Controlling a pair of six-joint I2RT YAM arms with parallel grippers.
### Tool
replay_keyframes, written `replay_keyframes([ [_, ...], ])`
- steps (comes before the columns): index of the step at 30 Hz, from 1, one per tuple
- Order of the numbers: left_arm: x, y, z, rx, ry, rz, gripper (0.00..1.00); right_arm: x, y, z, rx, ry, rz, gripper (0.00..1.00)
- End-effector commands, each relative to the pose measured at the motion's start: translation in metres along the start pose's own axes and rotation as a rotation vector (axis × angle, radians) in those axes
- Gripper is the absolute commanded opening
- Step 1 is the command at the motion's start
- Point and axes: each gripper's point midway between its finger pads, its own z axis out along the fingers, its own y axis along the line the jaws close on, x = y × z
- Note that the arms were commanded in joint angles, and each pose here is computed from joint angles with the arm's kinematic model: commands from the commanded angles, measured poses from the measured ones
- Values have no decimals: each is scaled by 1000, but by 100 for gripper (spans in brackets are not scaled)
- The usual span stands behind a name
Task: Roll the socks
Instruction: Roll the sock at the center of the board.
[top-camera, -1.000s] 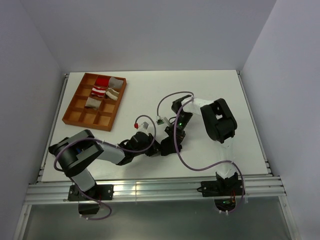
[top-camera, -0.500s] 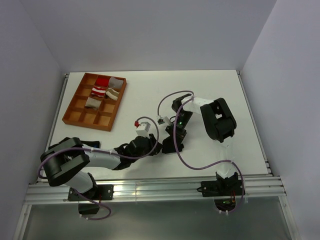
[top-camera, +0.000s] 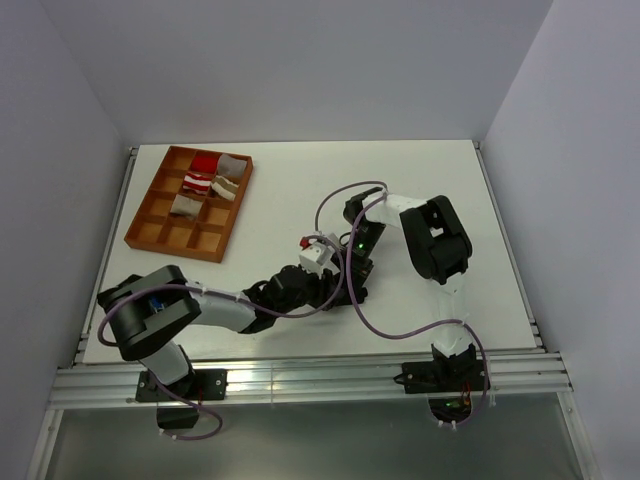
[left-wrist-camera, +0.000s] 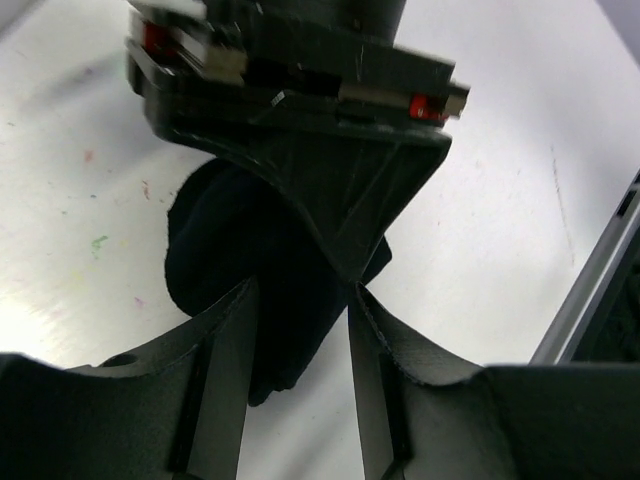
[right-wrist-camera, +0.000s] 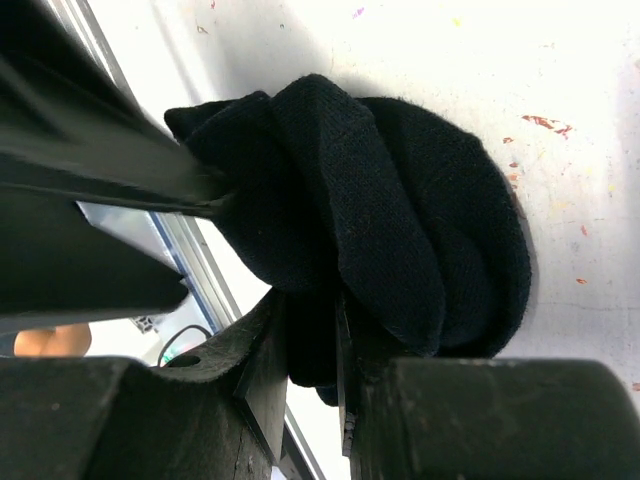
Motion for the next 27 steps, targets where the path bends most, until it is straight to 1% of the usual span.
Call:
replay_keyframes([
  [1,-7,-18,9,88,-19,59,46,2,-29,2,76,37,-27,17],
  [9,14,-10,17,82,17,39,46,4,-30,4,78,42,-14,17],
  [11,19,-6,19,75,31,28,45,4,-32,4,85,44,-12,17],
  [14,28,3,22,46,55,-9,36,4,-34,4,104,38,-11,17],
  [15,31,4,23,36,68,-31,31,3,-36,4,119,30,-11,18],
  [16,35,6,24,28,87,-40,21,2,-36,2,134,19,-17,19],
  [17,42,9,26,7,110,-69,14,1,-37,3,144,13,-20,21],
  [18,48,13,28,-13,131,-81,4,0,-36,0,155,0,-28,25],
  [19,52,14,27,-19,146,-91,1,-2,-36,-1,163,-7,-31,28],
  [20,58,17,26,-39,165,-124,0,-4,-37,-1,171,-26,-31,31],
  [21,63,21,26,-64,186,-137,0,-7,-35,-5,185,-45,-42,36],
  [22,66,25,27,-86,193,-145,0,-10,-34,-7,195,-60,-45,38],
  [23,75,31,23,-130,226,-173,0,-12,-33,-8,202,-74,-50,40],
  [25,79,35,21,-155,243,-185,0,-20,-28,-14,217,-124,-61,43],
  [26,87,40,17,-193,273,-206,0,-22,-28,-16,227,-146,-70,45],
  [27,88,42,16,-208,280,-211,0,-26,-22,-22,238,-176,-78,47],
])
